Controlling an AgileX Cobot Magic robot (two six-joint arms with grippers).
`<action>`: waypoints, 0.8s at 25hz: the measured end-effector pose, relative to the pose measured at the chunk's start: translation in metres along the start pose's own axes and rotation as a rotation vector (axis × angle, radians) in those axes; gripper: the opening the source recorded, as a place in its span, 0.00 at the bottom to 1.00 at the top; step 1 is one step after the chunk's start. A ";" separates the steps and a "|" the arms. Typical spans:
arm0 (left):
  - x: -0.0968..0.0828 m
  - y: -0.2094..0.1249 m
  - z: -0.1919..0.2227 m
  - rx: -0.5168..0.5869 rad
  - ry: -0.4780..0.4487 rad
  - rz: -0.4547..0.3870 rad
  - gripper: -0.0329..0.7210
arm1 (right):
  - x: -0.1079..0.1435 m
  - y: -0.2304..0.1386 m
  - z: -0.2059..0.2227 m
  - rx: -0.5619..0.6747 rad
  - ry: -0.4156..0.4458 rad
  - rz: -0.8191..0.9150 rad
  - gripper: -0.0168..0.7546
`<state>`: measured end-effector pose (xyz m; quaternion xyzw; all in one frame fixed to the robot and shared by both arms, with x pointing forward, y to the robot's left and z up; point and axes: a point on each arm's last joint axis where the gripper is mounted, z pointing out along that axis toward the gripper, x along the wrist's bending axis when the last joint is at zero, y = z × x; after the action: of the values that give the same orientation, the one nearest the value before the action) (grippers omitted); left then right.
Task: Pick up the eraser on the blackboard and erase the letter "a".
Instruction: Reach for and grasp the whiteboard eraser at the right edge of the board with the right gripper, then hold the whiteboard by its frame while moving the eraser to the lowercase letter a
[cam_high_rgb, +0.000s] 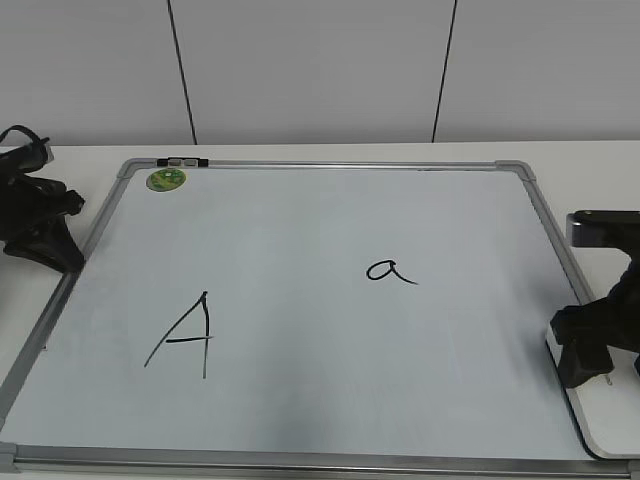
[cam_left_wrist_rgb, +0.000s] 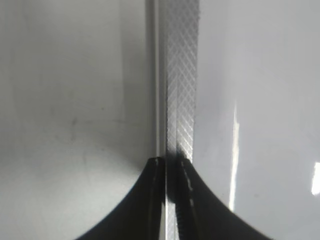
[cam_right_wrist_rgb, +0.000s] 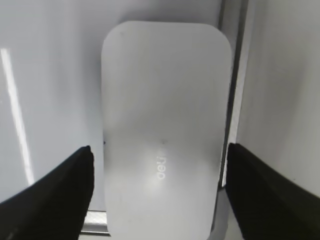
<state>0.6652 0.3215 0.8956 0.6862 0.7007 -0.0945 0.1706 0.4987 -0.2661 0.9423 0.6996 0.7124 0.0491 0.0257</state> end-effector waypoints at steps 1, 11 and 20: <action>0.000 0.000 0.000 0.000 0.000 0.000 0.08 | 0.000 0.000 0.002 0.006 -0.001 0.000 0.81; 0.000 0.000 0.000 0.000 0.000 0.000 0.08 | 0.000 0.006 0.017 0.006 -0.002 0.007 0.81; 0.000 0.000 0.000 0.000 0.000 0.000 0.08 | 0.000 0.006 0.020 0.011 -0.007 0.002 0.72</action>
<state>0.6652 0.3215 0.8956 0.6862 0.7007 -0.0945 0.1706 0.5072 -0.2656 0.9233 0.7007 0.7118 0.0429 0.0243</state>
